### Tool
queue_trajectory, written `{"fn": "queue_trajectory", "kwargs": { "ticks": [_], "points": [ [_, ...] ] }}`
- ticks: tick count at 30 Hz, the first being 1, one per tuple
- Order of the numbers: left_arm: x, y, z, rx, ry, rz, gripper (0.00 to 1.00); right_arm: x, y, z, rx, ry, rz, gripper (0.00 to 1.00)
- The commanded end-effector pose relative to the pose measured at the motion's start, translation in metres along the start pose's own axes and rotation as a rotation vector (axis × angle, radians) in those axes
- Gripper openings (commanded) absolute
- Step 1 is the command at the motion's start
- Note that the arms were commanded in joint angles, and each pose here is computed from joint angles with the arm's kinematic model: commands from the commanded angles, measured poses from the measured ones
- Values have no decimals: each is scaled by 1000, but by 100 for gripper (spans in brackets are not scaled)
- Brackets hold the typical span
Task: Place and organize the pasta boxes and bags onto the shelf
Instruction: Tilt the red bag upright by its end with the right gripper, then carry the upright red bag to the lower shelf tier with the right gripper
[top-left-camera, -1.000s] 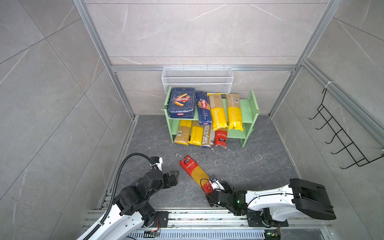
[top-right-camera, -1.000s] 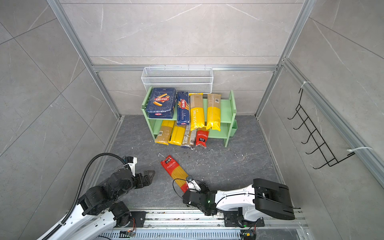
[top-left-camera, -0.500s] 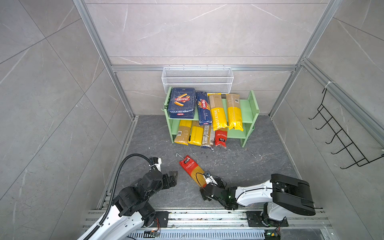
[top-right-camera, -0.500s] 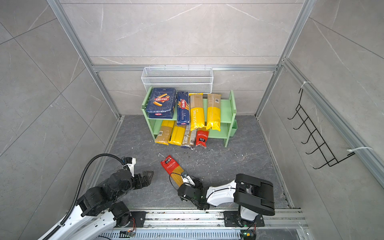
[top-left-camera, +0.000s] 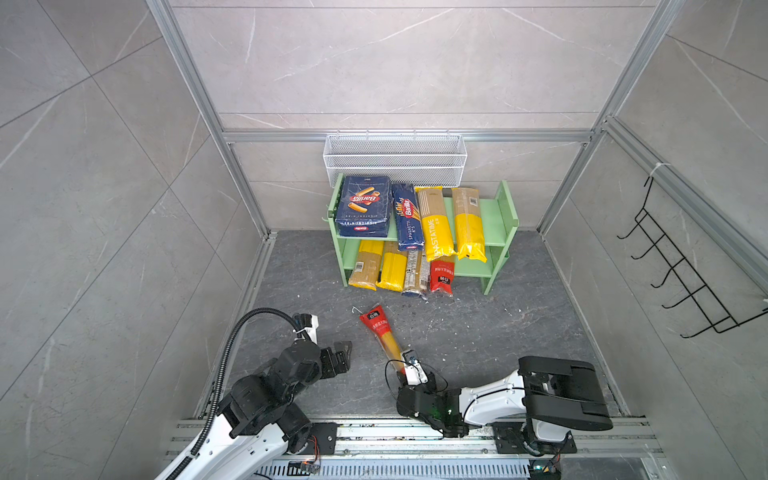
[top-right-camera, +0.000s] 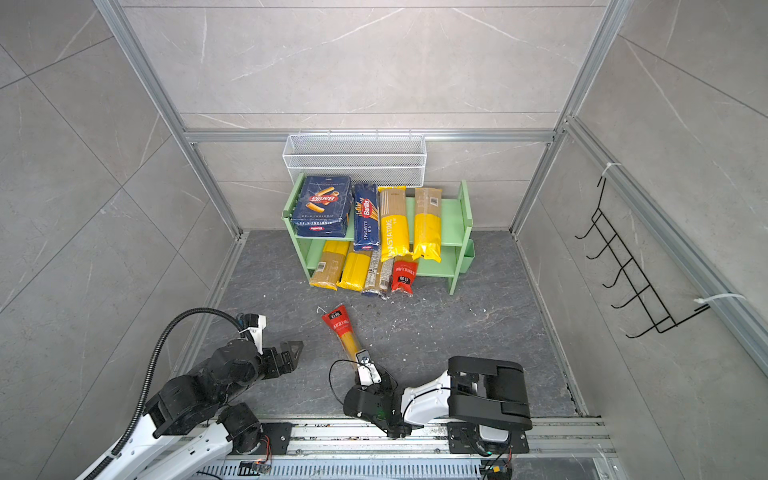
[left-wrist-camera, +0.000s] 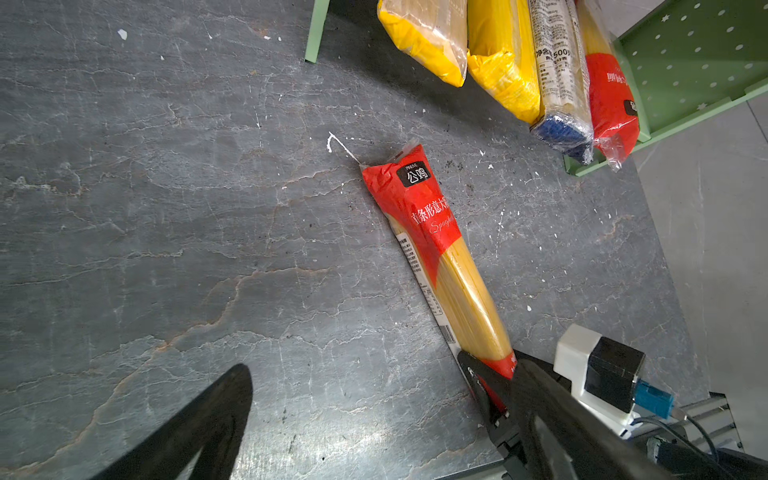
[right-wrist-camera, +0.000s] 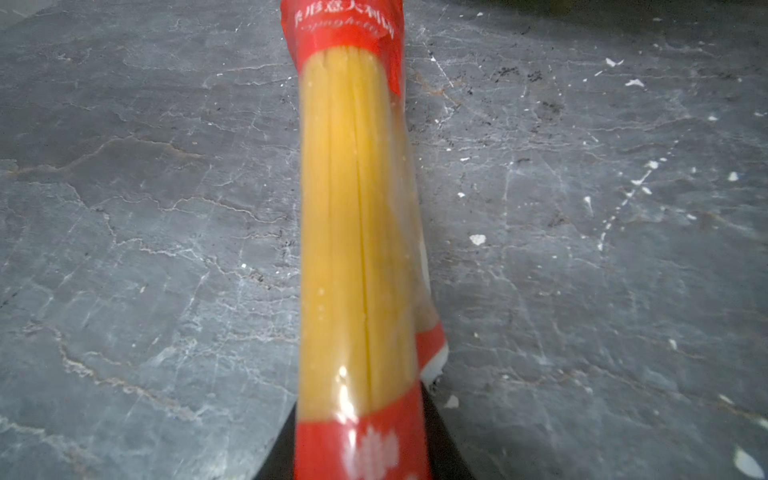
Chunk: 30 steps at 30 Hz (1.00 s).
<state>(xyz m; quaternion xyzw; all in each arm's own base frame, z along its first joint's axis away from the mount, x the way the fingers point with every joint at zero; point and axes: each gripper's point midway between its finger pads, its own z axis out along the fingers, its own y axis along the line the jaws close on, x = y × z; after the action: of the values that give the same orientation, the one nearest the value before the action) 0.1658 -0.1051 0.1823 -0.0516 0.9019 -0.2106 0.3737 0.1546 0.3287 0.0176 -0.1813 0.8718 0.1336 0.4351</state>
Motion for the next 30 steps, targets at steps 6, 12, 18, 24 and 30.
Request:
{"fn": "queue_trajectory", "kwargs": {
  "ticks": [6,12,18,24,30],
  "points": [
    [-14,-7,-16,36,-42,13,99,103,-46,-51,62,398,-231,0],
    [-17,-6,-18,29,-55,12,99,74,-59,-75,92,333,-162,0],
    [-19,-11,-13,25,-49,23,99,41,-89,-104,132,250,-58,0],
    [-28,-20,-12,37,-64,51,99,16,-110,-128,168,174,24,0],
    [-36,-28,-14,50,-71,70,99,-20,-127,-161,313,82,24,0]
  ]
}}
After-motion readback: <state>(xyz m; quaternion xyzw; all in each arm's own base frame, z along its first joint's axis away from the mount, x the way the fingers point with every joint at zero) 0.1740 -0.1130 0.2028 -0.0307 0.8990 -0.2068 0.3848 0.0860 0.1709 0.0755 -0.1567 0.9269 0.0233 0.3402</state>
